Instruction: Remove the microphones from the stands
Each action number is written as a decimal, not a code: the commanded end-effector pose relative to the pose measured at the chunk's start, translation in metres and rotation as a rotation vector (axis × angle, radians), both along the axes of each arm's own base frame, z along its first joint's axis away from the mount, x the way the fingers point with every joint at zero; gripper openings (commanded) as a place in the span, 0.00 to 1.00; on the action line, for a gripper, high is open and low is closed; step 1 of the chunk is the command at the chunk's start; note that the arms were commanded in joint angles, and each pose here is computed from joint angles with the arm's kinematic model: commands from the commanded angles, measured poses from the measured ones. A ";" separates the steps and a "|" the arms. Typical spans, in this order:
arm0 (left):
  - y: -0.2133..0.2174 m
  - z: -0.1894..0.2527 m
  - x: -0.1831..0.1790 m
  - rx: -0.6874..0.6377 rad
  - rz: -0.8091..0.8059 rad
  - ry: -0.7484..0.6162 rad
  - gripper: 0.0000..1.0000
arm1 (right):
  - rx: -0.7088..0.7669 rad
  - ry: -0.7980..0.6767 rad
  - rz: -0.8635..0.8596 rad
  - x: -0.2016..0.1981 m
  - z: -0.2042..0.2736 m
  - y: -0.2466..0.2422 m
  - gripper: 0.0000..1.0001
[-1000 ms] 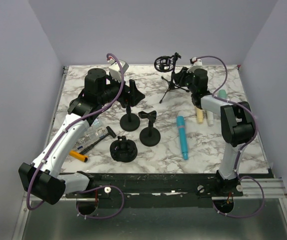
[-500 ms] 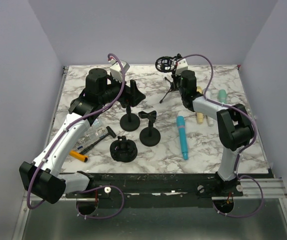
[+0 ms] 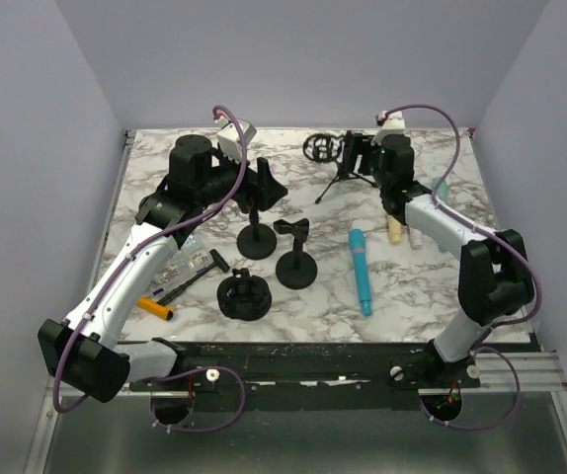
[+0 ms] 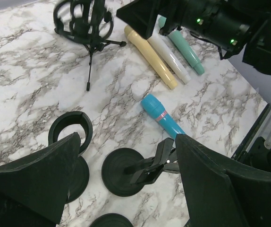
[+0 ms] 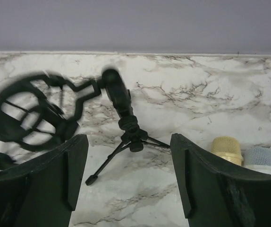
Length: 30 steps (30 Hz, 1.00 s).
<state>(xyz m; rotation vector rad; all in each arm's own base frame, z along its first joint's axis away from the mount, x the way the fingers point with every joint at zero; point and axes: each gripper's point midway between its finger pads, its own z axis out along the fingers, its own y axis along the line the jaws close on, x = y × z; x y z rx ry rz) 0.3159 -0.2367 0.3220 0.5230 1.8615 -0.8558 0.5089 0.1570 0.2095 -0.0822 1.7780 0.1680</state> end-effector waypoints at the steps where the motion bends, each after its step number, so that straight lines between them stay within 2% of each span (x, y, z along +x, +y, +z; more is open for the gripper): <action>1: -0.005 0.011 -0.004 -0.014 -0.033 -0.022 0.85 | 0.191 0.118 -0.073 -0.017 -0.001 -0.031 0.77; 4: -0.006 0.013 -0.006 -0.020 -0.038 -0.023 0.85 | 0.327 0.103 -0.003 -0.023 0.026 -0.033 0.77; 8: -0.005 0.013 -0.006 -0.016 -0.033 -0.025 0.85 | 0.385 0.107 0.038 -0.023 0.053 -0.029 0.79; 11: -0.004 0.012 -0.005 -0.013 -0.028 -0.023 0.86 | 0.450 0.147 0.086 -0.030 0.054 -0.016 0.80; 12: -0.004 0.012 -0.005 -0.014 -0.029 -0.024 0.86 | 0.470 0.167 0.112 -0.034 0.051 -0.011 0.82; 14: -0.004 0.014 -0.006 -0.016 -0.028 -0.029 0.86 | 0.492 0.215 0.201 -0.047 0.043 0.004 0.99; 17: -0.002 0.019 -0.009 -0.029 -0.025 -0.052 0.86 | 0.483 0.213 0.280 -0.075 0.040 0.010 1.00; 25: 0.023 0.073 -0.037 -0.130 0.059 -0.275 0.86 | 0.350 0.195 -0.017 -0.149 0.055 -0.060 1.00; 30: 0.057 0.112 -0.067 -0.262 0.195 -0.430 0.88 | 0.332 0.076 -0.112 -0.205 0.090 -0.092 1.00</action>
